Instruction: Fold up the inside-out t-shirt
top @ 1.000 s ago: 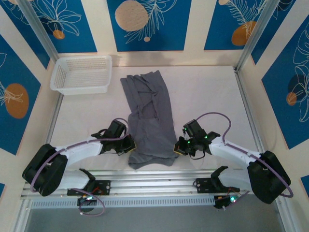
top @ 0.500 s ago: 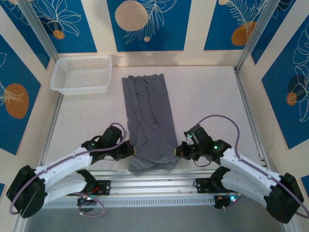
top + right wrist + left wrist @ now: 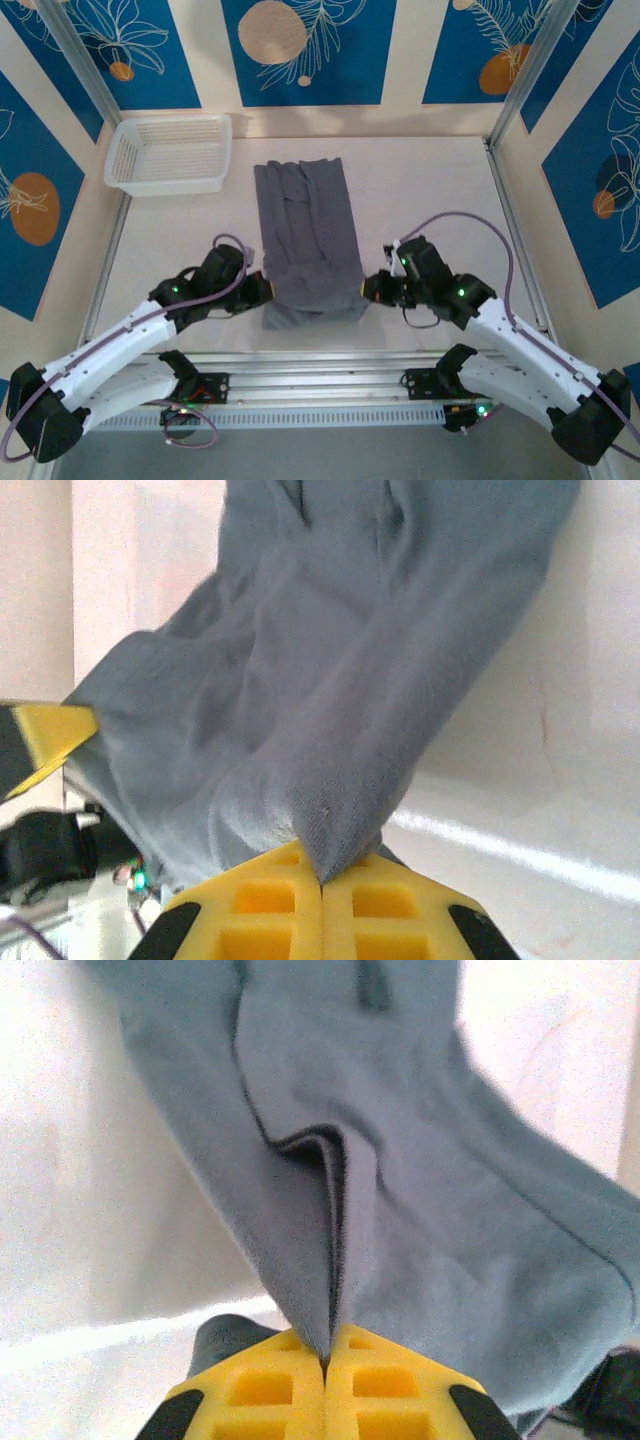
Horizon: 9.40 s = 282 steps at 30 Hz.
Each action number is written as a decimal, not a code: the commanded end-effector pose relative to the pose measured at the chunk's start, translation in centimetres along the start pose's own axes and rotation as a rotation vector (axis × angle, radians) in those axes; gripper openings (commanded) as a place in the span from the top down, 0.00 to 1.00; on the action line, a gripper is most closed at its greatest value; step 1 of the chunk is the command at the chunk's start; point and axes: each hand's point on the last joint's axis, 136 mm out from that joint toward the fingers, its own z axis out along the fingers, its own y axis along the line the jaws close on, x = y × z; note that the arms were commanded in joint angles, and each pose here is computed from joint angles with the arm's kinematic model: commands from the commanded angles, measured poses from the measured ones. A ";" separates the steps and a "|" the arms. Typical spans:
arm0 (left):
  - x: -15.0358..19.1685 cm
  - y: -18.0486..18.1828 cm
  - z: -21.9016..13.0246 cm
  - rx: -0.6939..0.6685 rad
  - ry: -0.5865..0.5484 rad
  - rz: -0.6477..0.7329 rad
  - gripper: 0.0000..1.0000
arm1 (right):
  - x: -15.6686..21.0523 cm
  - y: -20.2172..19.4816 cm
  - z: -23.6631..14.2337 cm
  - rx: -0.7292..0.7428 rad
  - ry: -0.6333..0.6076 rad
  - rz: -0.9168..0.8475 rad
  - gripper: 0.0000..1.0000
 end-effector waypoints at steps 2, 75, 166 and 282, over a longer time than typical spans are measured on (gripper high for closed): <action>-7.3 -2.1 -2.2 -0.034 -0.220 0.091 1.00 | -8.4 2.9 -0.9 -0.005 -0.194 -0.104 1.00; 0.3 9.8 10.5 -0.099 0.174 -0.067 0.99 | -0.6 -11.1 9.9 0.284 0.181 0.187 1.00; -11.6 5.0 11.8 0.007 -0.012 -0.045 1.00 | -14.1 -8.4 16.1 0.206 0.078 0.172 1.00; -20.6 3.0 16.2 0.111 0.008 0.001 1.00 | -20.4 -7.2 17.4 0.087 0.084 0.057 1.00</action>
